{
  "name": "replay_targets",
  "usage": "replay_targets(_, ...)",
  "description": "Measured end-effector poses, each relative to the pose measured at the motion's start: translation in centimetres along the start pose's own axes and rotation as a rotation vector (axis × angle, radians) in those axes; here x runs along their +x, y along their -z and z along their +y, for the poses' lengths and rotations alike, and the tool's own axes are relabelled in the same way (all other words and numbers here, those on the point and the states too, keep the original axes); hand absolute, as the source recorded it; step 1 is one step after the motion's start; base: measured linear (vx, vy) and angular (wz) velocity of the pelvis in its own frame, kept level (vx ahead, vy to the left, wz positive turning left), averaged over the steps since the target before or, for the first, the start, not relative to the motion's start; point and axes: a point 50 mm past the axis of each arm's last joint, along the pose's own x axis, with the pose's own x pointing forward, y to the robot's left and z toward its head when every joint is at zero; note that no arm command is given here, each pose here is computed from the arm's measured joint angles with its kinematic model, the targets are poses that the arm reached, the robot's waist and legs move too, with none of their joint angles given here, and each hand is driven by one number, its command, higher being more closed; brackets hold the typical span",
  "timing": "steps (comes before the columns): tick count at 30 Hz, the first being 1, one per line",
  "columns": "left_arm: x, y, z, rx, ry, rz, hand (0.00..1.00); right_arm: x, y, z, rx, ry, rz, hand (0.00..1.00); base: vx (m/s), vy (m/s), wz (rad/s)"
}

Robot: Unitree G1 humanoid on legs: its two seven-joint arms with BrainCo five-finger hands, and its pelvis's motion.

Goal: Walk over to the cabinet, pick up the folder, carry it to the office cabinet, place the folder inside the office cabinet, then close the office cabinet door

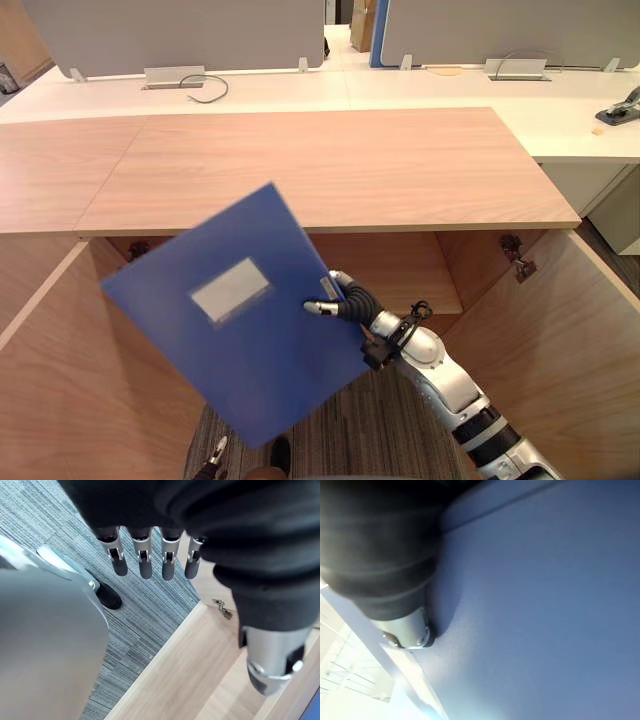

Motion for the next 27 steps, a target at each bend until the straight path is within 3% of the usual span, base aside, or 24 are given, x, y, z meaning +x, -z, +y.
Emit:
replay_targets(8, 0.1, -0.4, -0.5, 0.069, 0.041, -0.009, 0.0, -1.0, 5.6, -0.5, -0.163, -0.061, 0.301, 1.0, 0.0, 0.0, 0.0)
replay_targets(12, -0.2, 0.3, -0.1, 0.093, 0.037, 0.009, 0.0, -2.8, 8.2, -3.7, -0.377, -0.041, 0.515, 1.0, 0.0, 0.0, 0.0)
replay_targets(20, -0.4, 0.4, -0.6, 0.155, 0.079, 0.01, 0.0, -6.0, 10.0, -9.4, -0.484, 0.093, 0.757, 1.0, 0.01, 0.003, 0.12)
replay_targets(23, -0.4, 0.1, -1.4, 0.153, 0.12, -0.008, 0.0, -7.4, 10.0, -11.7, -0.35, 0.266, 0.771, 1.0, 0.01, -0.001, 0.11)
replay_targets(27, -0.4, 0.1, -1.6, 0.127, 0.13, -0.011, 0.0, -9.3, 11.1, -13.5, 0.118, 0.652, 0.685, 1.0, -0.01, 0.0, 0.06)
